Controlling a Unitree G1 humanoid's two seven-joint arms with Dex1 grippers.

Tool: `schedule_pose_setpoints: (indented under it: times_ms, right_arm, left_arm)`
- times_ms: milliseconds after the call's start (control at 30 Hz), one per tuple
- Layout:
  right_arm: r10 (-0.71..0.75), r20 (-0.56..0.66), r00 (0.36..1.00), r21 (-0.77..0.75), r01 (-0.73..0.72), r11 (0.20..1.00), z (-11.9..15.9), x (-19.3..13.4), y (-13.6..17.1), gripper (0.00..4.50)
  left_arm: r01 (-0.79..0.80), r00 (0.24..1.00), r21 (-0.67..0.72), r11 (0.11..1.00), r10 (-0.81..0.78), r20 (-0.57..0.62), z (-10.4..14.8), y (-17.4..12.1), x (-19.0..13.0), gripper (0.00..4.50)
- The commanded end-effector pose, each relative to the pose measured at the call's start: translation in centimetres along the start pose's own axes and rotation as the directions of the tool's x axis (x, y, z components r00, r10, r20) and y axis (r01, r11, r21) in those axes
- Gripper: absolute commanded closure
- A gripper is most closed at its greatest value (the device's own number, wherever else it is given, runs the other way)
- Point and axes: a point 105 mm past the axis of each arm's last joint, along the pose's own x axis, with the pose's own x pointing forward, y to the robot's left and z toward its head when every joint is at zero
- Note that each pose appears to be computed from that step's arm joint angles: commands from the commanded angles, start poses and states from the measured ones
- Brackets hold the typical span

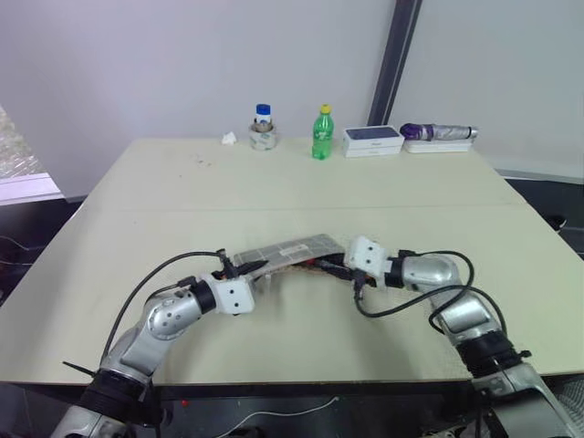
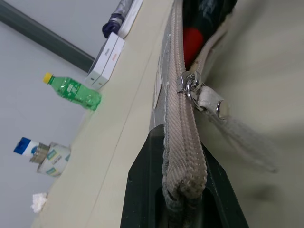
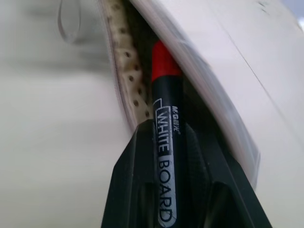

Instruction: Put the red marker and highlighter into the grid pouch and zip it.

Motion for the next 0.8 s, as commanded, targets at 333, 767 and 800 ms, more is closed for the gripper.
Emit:
schedule_pose_setpoints:
  times_ms: [333,767,800]
  right_arm:
    - [-0.013,0.080,0.997,-0.345,0.040,0.938,3.5,2.1,0.3,4.19]
    - [-0.089,0.307,0.948,-0.062,0.113,0.992,5.1,-2.7,0.8,0.03]
    - [-0.080,0.312,0.947,-0.049,0.099,0.994,5.1,-3.2,1.3,0.03]
  left_arm:
    - [-0.025,0.996,0.010,1.000,0.024,0.081,2.1,1.4,0.5,4.50]
    - [-0.040,0.998,-0.043,0.998,0.041,0.040,1.1,1.3,-0.1,4.50]
    - [-0.041,0.998,-0.044,0.998,0.042,0.037,1.0,1.3,-0.2,4.50]
